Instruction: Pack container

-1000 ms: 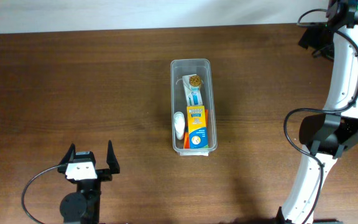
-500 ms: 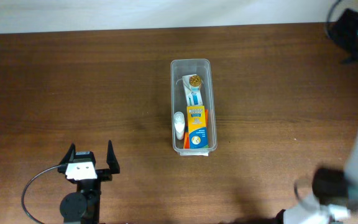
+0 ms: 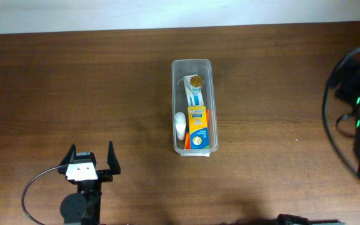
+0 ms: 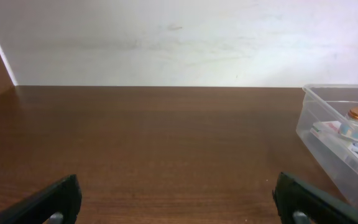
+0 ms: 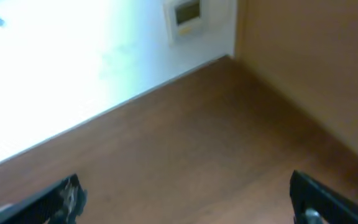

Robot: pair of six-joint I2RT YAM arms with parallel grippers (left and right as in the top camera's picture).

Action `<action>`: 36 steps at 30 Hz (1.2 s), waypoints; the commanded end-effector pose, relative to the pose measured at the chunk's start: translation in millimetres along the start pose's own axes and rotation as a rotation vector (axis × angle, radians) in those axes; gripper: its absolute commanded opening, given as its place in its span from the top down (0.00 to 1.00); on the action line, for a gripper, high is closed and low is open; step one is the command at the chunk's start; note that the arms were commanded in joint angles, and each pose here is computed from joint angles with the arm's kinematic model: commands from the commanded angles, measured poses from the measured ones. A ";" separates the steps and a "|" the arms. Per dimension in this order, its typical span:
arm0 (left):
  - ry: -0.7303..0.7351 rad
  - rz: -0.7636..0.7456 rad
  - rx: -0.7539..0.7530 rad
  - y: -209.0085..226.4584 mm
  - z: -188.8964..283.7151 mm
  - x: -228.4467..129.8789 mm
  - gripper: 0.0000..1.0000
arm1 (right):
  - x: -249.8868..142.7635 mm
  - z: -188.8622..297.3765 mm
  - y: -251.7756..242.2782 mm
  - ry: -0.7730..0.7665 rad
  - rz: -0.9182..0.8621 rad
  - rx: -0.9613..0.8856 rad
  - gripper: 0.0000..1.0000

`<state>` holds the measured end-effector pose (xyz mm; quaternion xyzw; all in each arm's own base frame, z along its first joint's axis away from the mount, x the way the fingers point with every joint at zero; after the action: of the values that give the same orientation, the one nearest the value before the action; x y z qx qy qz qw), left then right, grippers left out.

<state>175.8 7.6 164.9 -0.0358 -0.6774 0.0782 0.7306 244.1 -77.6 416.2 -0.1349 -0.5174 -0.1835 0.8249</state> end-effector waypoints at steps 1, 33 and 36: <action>0.001 0.007 -0.009 -0.1 -0.4 -3.0 0.01 | -20.6 23.8 -1.7 -0.121 -0.009 0.060 0.02; 0.001 0.007 -0.009 -0.1 -0.4 -3.0 0.01 | -190.1 13.7 36.0 -0.595 0.134 0.337 0.02; 0.001 0.007 -0.009 -0.1 -0.4 -3.0 0.00 | -195.2 12.5 36.2 -0.597 0.135 0.342 0.02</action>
<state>175.8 7.6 164.7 -0.0358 -0.6774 0.0782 0.7306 173.7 -11.6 248.0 -0.0821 -0.7447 -0.0055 0.6623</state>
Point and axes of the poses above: each gripper's point midway between its finger pads, its own z axis back along the fingers, its own y axis along the line the jaws close on, x = y × z, the point moved 7 cm from there along z, back along the fingers, and after that the axes turned 9 degrees about z, right-handed, at the moved point
